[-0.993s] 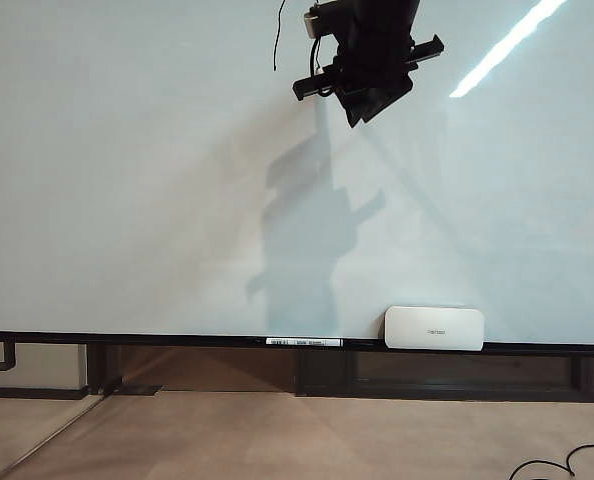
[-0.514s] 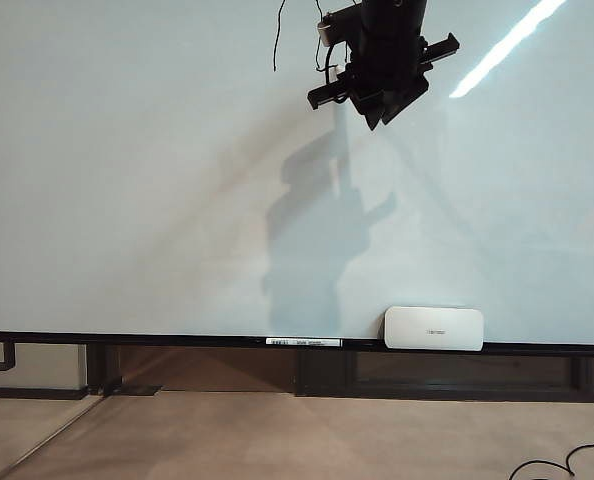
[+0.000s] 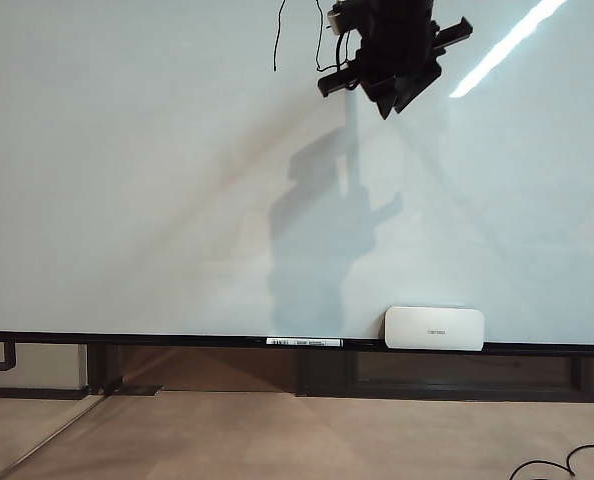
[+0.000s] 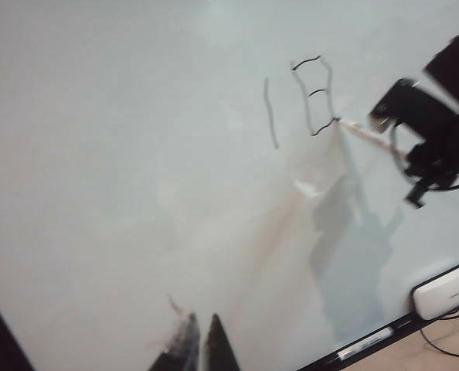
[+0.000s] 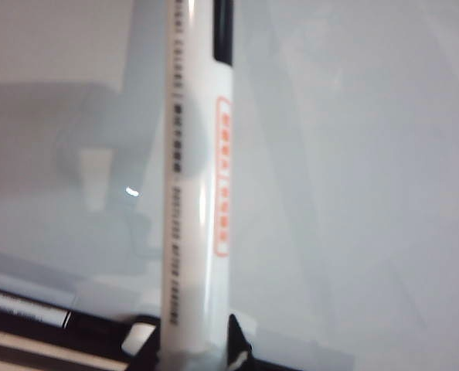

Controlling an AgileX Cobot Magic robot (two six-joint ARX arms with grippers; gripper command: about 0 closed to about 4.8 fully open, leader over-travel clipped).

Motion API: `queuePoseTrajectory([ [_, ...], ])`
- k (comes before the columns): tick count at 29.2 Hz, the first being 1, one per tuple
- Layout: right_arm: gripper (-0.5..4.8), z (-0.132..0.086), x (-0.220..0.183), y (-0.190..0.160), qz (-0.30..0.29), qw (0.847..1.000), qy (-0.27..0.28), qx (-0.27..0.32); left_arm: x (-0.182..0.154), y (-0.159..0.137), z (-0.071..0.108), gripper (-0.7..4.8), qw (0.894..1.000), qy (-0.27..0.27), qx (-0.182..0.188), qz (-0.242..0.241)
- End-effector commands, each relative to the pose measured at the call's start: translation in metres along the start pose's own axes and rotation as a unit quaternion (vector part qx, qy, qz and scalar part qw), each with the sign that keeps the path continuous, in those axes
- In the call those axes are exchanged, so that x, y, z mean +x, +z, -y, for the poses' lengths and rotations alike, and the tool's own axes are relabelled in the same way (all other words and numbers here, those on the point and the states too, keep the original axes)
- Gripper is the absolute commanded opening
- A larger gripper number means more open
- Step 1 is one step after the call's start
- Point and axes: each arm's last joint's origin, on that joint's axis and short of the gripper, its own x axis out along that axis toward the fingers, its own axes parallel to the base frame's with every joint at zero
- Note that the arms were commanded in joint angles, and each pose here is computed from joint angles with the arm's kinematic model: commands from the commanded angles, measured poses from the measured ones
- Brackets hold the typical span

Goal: Reach to the right to find the marker pen, pick it up, and write the number 18 on the whiteboard.

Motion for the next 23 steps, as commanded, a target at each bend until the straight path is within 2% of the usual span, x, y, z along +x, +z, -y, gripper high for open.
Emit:
queuePoseTrajectory([
  [1, -0.04, 0.013, -0.024, 0.011, 0.007, 1.000, 0.012, 0.019, -0.001, -0.001, -0.001, 0.21, 1.000, 0.018, 0.000, -0.016],
  [5, -0.04, 0.029, -0.052, 0.022, 0.024, 0.999, 0.015, 0.028, -0.001, -0.002, -0.002, 0.21, 0.999, 0.036, -0.001, -0.027],
  [13, -0.04, 0.084, -0.130, 0.038, 0.072, 0.996, 0.012, 0.057, -0.007, 0.008, -0.004, 0.21, 0.998, 0.050, 0.021, -0.041],
  [19, -0.04, 0.129, -0.198, 0.031, 0.092, 0.994, 0.010, 0.066, -0.025, 0.030, -0.009, 0.21, 0.992, 0.087, 0.029, -0.083],
  [23, -0.04, 0.159, -0.247, 0.016, 0.103, 0.992, 0.008, 0.074, -0.049, 0.049, -0.009, 0.21, 0.991, 0.091, 0.032, -0.090],
])
